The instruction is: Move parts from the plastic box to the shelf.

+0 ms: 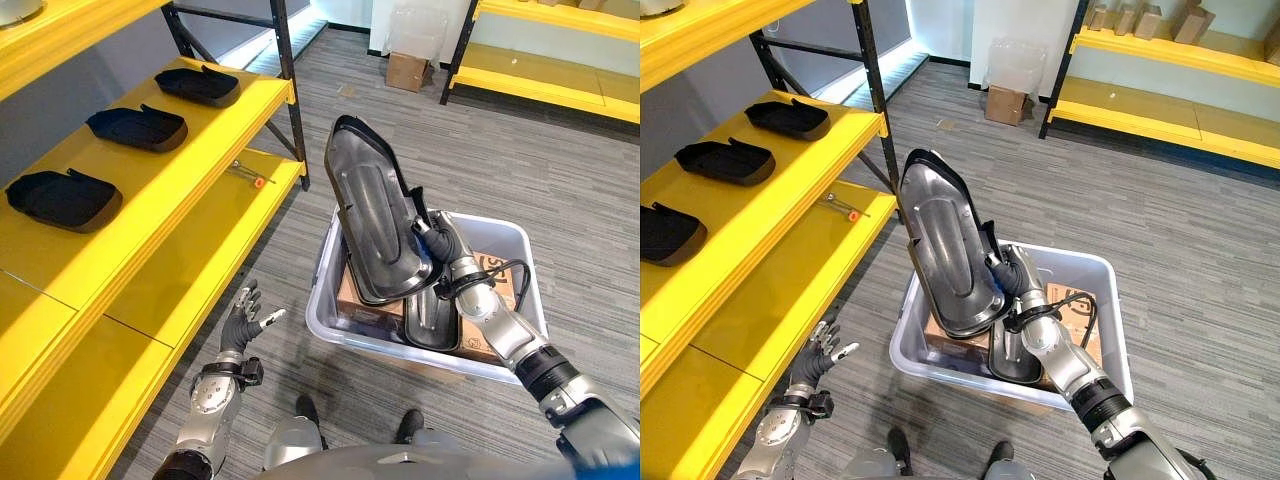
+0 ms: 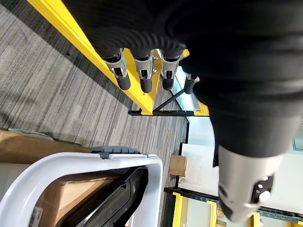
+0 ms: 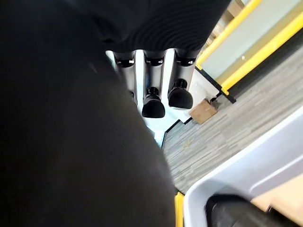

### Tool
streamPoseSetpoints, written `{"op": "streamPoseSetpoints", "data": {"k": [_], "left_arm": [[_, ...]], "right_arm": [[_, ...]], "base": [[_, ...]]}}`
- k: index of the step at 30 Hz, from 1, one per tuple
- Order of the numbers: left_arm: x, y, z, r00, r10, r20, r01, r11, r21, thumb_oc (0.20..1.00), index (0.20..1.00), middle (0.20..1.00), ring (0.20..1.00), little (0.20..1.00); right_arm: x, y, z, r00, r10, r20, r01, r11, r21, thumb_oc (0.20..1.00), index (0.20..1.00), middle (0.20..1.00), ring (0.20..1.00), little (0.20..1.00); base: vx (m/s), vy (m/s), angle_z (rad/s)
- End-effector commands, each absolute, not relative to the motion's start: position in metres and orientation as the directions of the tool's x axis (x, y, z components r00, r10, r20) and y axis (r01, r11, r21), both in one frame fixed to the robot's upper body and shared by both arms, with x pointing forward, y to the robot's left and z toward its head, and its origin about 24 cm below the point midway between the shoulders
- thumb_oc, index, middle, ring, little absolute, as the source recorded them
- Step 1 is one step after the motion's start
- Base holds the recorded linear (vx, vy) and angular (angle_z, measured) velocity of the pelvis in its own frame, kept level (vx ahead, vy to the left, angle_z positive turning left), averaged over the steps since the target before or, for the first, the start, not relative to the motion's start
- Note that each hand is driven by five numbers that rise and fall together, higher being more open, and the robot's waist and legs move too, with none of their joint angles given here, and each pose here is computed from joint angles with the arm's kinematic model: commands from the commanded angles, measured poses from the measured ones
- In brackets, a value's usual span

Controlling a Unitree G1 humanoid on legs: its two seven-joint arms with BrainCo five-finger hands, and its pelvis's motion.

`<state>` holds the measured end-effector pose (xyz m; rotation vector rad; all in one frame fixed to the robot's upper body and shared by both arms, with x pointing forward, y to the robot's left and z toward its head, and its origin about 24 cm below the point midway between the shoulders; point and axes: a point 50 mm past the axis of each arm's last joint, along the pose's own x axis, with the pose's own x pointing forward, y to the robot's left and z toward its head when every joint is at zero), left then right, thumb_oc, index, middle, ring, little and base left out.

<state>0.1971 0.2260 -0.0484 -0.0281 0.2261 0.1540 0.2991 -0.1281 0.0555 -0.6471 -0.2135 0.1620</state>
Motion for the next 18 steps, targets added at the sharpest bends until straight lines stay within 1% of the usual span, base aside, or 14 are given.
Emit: {"op": "streamPoseSetpoints", "data": {"k": [1, 5, 10, 12, 18], "left_arm": [[0.214, 0.224, -0.03, 0.981, 0.144, -0.128, -0.143, 0.99, 0.02, 1.0, 1.0, 1.0, 1.0, 1.0], [0.213, 0.222, -0.033, 0.977, 0.155, -0.146, -0.152, 0.988, 0.035, 1.0, 1.0, 1.0, 1.0, 1.0], [0.211, 0.217, -0.039, 0.973, 0.162, -0.163, -0.155, 0.986, 0.059, 1.0, 1.0, 1.0, 1.0, 1.0], [0.212, 0.219, -0.04, 0.966, 0.185, -0.178, -0.179, 0.983, 0.047, 1.0, 1.0, 1.0, 1.0, 1.0], [0.209, 0.218, -0.042, 0.964, 0.176, -0.199, -0.167, 0.984, 0.058, 1.0, 1.0, 1.0, 1.0, 1.0]], "right_arm": [[0.309, -0.105, 0.103, 0.901, 0.284, 0.329, -0.068, 0.84, -0.539, 0.2, 0.2, 0.2, 0.2, 0.2], [0.306, -0.108, 0.101, 0.903, 0.28, 0.324, -0.069, 0.842, -0.534, 0.2, 0.2, 0.2, 0.2, 0.2], [0.3, -0.116, 0.095, 0.911, 0.27, 0.313, -0.066, 0.842, -0.535, 0.2, 0.2, 0.2, 0.2, 0.2], [0.296, -0.119, 0.09, 0.915, 0.268, 0.301, -0.071, 0.843, -0.533, 0.2, 0.2, 0.2, 0.2, 0.2], [0.294, -0.121, 0.085, 0.923, 0.266, 0.278, -0.087, 0.848, -0.522, 0.2, 0.2, 0.2, 0.2, 0.2]], "base": [[0.01, -0.033, -0.13], [0.01, -0.058, 0.07], [0.0, -0.119, 0.42], [0.0, -0.14, 0.31], [-0.01, -0.113, 0.08]]}}
